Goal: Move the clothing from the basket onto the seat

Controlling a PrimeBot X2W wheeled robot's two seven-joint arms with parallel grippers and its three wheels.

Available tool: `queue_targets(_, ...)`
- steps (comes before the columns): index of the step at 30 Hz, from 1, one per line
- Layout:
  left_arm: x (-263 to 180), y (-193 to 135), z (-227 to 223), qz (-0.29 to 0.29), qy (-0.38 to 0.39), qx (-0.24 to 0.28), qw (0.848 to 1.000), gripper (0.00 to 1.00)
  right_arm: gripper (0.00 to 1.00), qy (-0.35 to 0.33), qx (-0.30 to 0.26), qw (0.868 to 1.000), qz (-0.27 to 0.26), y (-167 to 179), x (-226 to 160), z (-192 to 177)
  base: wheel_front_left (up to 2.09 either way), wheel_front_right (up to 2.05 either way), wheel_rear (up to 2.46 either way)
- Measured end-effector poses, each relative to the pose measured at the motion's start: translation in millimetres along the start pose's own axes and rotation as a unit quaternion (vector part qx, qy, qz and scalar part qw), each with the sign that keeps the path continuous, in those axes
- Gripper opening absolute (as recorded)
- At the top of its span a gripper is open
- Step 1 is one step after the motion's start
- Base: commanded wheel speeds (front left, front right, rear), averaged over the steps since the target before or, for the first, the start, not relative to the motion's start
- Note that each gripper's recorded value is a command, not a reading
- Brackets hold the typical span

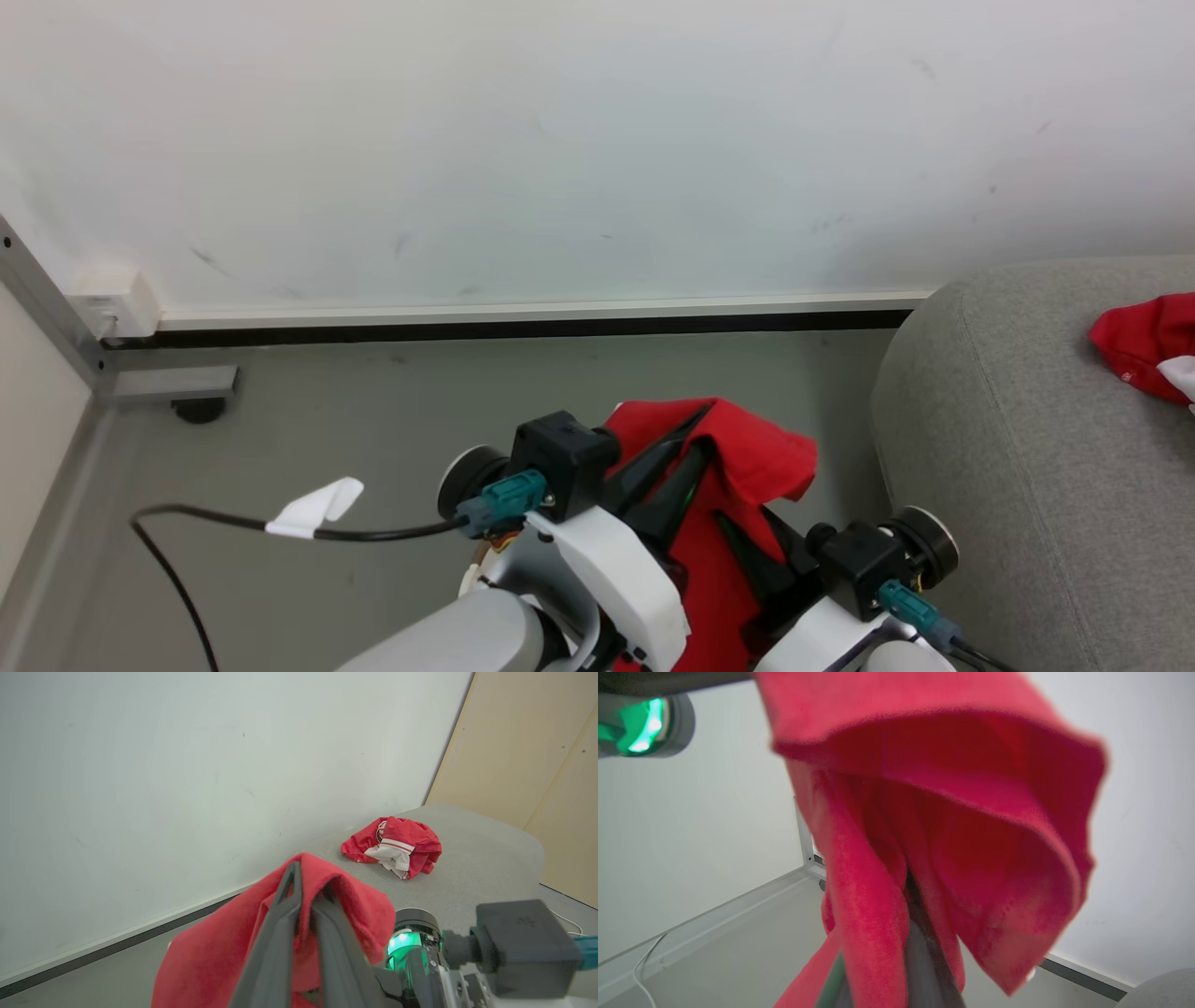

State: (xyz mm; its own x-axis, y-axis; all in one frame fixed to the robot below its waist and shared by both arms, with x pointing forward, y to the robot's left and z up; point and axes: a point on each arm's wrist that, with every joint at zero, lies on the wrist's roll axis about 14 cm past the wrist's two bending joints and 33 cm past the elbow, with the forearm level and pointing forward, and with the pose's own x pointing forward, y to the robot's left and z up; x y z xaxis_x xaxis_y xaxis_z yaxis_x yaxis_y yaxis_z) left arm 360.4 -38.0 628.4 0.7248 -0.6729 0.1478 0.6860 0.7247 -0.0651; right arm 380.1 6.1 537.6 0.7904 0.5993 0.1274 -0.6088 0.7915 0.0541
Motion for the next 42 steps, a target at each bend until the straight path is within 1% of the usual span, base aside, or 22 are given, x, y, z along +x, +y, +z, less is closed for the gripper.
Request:
queue_targets(1, 0.5, 0.7, -0.6, 0.001, 0.000, 0.000, 1.000, 0.90, 0.00, -0.002, 0.000, 1.000, -0.003, -1.9, -0.1, 1.2, 0.00, 0.00, 0.00)
queue_targets(2, 0.9, 1.5, -1.2, 0.001, -0.001, 0.000, 1.000, 1.00, 0.00, -0.005, 0.001, 1.000, -0.007, -4.3, -0.2, 3.0, 0.00, 0.00, 0.00)
queue_targets(10, -0.6, 9.2, -15.9, 0.006, 0.010, 0.004, 1.000, 1.00, 0.00, -0.013, -0.010, 0.999, -0.041, -28.2, -3.6, 8.5, 0.00, 0.00, 0.00)
queue_targets(21, -18.9, 20.3, -61.4, 0.013, 0.057, 0.007, 0.998, 1.00, 0.00, -0.030, -0.031, 0.994, -0.102, -68.2, -13.8, 21.8, 0.00, 0.00, 0.00)
queue_targets(31, -20.8, 18.6, -65.7, 0.015, 0.054, 0.008, 0.998, 1.00, 0.00, -0.036, -0.033, 0.991, -0.122, -76.5, -24.2, 25.6, 0.00, 0.00, 0.00)
queue_targets(36, -16.6, 13.7, -66.3, 0.005, 0.051, 0.007, 0.999, 1.00, 0.00, -0.040, -0.035, 0.990, -0.133, -82.3, -30.2, 28.9, 0.00, 0.00, 0.00)
queue_targets(42, -7.5, 3.7, -71.3, -0.017, 0.054, 0.003, 0.998, 1.00, 0.00, -0.039, -0.040, 0.985, -0.166, -98.1, -47.8, 29.2, 0.00, 0.00, 0.00)
